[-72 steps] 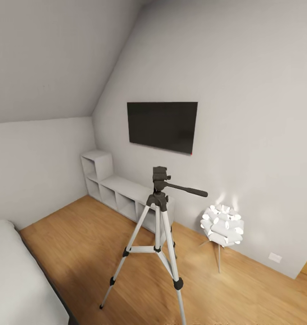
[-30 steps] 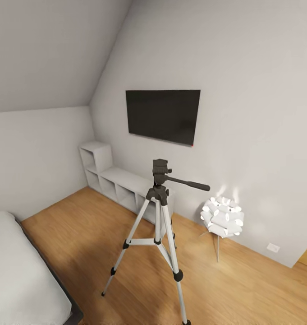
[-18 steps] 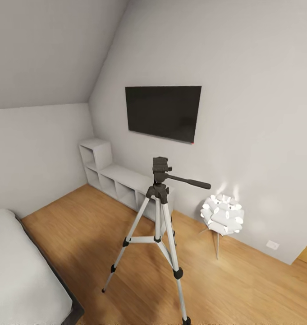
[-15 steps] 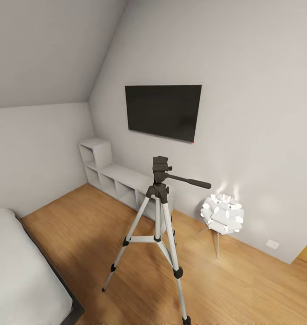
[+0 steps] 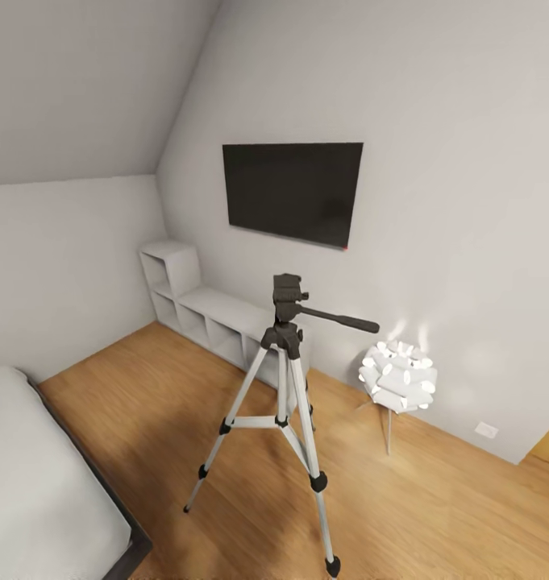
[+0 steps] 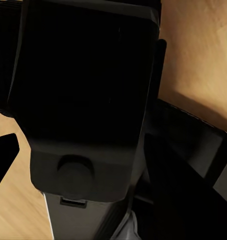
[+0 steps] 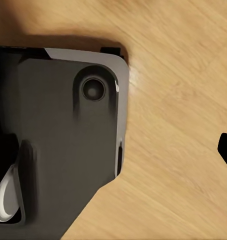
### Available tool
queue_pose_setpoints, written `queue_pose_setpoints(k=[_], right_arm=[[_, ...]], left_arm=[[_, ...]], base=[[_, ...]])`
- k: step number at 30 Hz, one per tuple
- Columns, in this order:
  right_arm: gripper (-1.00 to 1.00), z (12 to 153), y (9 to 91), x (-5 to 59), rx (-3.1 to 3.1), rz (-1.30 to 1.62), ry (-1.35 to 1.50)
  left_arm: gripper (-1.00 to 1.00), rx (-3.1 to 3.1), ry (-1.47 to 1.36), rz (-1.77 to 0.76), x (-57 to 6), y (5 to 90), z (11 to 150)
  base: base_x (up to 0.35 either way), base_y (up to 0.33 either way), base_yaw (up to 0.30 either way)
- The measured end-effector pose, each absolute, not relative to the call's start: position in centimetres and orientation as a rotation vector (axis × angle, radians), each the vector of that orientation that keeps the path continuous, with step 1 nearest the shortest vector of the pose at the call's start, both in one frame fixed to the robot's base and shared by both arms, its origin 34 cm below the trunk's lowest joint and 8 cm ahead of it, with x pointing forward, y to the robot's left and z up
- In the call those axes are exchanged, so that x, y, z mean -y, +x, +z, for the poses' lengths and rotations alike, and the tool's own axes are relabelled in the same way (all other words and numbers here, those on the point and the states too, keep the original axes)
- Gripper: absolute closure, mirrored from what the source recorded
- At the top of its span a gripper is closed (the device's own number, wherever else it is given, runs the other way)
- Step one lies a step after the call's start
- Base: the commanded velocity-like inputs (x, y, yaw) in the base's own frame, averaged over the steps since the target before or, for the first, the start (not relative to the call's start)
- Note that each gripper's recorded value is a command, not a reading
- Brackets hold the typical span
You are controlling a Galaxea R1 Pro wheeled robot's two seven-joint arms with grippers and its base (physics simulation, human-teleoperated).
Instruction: Attach the digital camera to the camera tripod in the bedroom.
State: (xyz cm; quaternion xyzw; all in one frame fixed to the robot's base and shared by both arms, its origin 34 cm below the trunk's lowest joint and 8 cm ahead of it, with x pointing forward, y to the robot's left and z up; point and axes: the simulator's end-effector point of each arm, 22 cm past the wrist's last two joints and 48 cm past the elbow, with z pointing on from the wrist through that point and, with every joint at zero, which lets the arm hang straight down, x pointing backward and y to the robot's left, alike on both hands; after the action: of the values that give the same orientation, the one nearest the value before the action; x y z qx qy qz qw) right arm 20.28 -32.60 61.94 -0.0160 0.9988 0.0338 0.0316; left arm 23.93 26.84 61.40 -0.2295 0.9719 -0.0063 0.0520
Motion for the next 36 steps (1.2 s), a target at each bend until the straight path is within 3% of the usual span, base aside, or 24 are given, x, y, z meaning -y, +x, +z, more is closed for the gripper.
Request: queue_pose_setpoints(k=[36], right_arm=[[-1.0, 61.5, 18.1, 32.5, -3.134, 0.109, -0.047]], left_arm=[[1.0, -3.009, -0.708, 0.006, -26.9, 21.7, 60.7]], base=[[0.0, 0.0, 0.0]])
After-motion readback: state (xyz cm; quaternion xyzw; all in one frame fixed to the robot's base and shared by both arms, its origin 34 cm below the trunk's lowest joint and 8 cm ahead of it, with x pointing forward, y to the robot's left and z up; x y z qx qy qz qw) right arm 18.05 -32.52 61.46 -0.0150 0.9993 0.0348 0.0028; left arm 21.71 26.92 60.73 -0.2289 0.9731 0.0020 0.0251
